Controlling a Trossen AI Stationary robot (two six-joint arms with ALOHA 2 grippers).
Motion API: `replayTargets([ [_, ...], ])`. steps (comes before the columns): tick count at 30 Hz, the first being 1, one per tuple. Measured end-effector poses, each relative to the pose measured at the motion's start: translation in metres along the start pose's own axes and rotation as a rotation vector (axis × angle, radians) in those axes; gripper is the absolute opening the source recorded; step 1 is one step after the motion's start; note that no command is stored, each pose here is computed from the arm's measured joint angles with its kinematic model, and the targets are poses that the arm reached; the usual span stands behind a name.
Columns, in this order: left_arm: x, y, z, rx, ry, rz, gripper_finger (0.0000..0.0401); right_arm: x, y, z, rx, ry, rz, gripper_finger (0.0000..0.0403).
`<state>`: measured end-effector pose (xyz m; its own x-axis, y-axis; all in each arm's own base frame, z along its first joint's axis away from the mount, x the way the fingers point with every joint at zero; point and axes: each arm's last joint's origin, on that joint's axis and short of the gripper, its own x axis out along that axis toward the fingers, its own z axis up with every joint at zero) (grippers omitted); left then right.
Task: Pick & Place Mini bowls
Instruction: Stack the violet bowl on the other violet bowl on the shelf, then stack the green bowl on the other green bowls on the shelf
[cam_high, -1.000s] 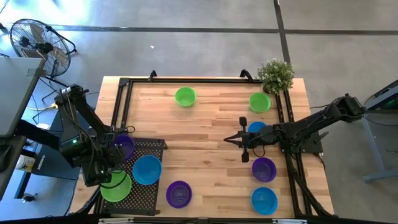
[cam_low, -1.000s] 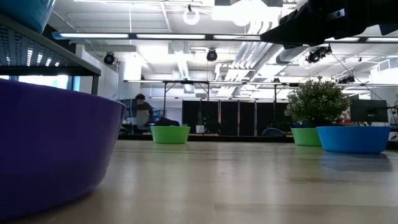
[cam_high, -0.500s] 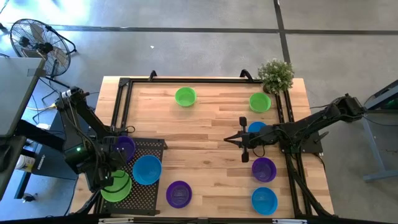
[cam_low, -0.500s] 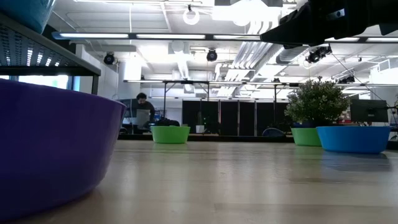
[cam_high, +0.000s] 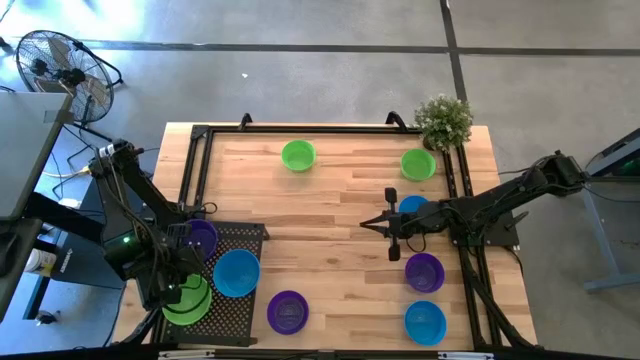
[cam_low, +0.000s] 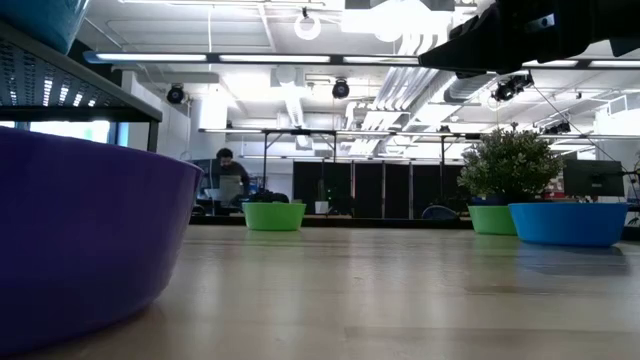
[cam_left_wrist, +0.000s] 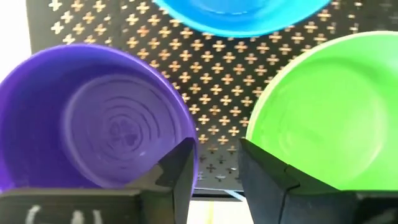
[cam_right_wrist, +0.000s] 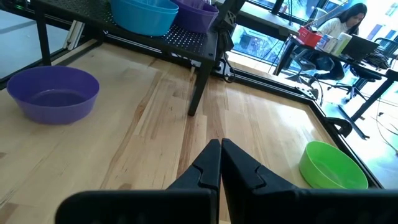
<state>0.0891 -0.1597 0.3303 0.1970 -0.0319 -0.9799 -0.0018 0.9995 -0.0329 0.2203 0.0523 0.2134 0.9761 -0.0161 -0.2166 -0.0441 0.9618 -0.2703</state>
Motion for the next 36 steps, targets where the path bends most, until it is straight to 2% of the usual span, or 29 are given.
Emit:
replayTargets([
  [9,0.0,-0.001,0.0,0.036,0.005,-0.02,0.0076,0.0,0.0,0.0,0.0,0.0,0.0,0.0],
  [24,-0.003,0.003,0.0,0.027,-0.025,-0.014,0.0073,0.0,0.0,0.0,0.0,0.0,0.0,0.0],
  [31,-0.011,0.012,-0.003,0.051,-0.082,-0.039,0.0073,0.0,0.0,0.0,0.0,0.0,0.0,0.0],
  [36,-0.018,0.021,-0.002,0.078,-0.212,0.0,0.0073,0.0,0.0,0.0,0.0,-0.001,0.0,0.0],
])
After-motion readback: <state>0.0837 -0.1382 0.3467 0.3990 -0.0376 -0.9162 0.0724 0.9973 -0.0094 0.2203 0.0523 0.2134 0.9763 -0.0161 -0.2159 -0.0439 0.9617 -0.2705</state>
